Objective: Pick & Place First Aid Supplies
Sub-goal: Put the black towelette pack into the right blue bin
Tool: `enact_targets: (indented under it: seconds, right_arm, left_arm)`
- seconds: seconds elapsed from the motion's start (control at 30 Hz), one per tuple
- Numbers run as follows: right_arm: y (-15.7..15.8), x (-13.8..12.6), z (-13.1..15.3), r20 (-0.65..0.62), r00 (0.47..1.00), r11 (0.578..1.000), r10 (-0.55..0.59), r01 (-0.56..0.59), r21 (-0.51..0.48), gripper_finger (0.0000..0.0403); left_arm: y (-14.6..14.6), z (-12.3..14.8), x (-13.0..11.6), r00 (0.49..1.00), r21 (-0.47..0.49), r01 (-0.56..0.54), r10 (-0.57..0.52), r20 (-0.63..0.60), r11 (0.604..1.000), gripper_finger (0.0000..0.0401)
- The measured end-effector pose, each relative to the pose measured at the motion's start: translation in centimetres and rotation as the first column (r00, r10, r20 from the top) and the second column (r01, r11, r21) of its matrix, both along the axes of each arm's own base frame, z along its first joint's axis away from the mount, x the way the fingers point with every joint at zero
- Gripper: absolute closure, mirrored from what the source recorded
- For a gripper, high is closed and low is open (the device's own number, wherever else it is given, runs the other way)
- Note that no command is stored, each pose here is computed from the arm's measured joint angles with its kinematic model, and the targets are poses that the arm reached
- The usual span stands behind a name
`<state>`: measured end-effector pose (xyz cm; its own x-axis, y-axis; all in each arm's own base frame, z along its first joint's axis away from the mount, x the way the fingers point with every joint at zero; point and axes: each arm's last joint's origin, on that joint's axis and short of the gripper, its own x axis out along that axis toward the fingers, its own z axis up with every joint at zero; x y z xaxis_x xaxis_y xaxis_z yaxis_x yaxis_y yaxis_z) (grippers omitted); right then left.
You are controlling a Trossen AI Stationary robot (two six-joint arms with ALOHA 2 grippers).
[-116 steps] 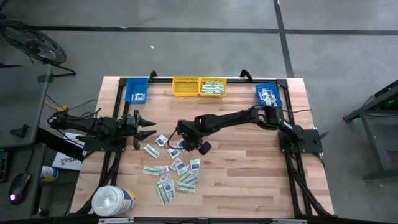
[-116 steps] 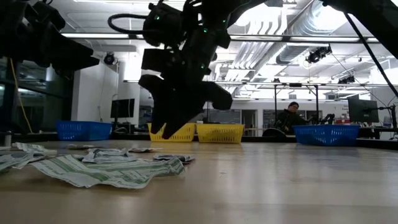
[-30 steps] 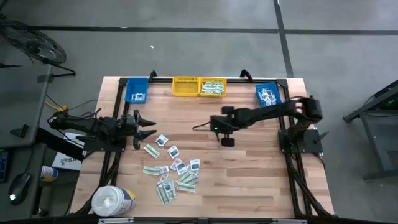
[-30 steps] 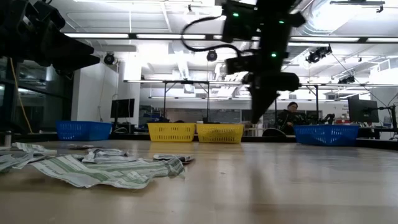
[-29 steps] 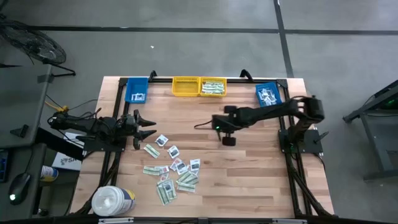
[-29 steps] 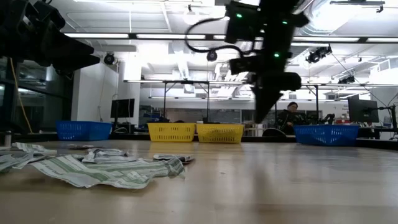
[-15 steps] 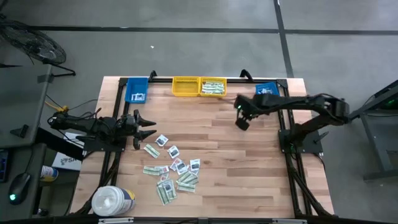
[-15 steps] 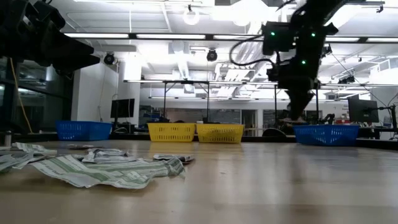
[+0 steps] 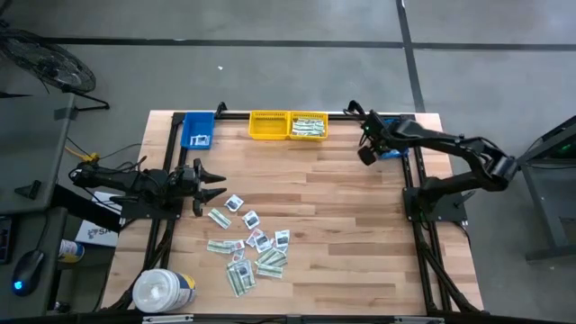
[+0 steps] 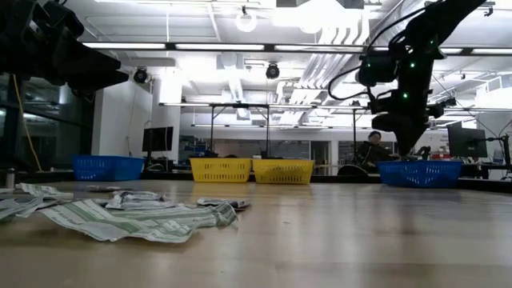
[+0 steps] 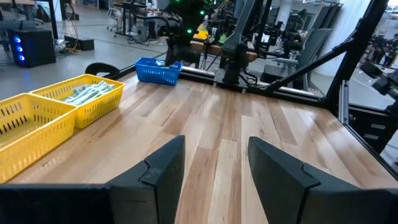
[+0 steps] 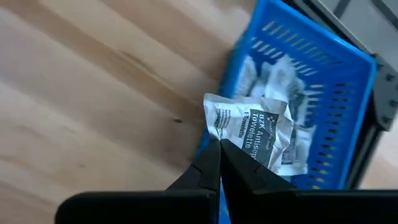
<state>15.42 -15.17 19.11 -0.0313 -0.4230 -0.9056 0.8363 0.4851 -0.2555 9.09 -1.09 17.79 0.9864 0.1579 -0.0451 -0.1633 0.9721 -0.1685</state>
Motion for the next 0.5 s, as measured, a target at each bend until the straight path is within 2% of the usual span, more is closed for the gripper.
enact_targets:
  seconds: [0.3,0.5]
  right_arm:
    - [-1.1,-1.2,-0.1,-0.048,0.998,0.999,-0.047,0.046,-0.019,0.0401]
    - [-1.2,-1.3,-0.1,-0.058,0.997,0.998,-0.056,0.054,-0.025,0.0363]
  left_arm:
    - [0.0,0.0,0.0,1.000,0.000,0.000,0.000,0.000,1.000,0.0224]
    - [0.0,0.0,0.0,1.000,0.000,0.000,0.000,0.000,1.000,0.0224]
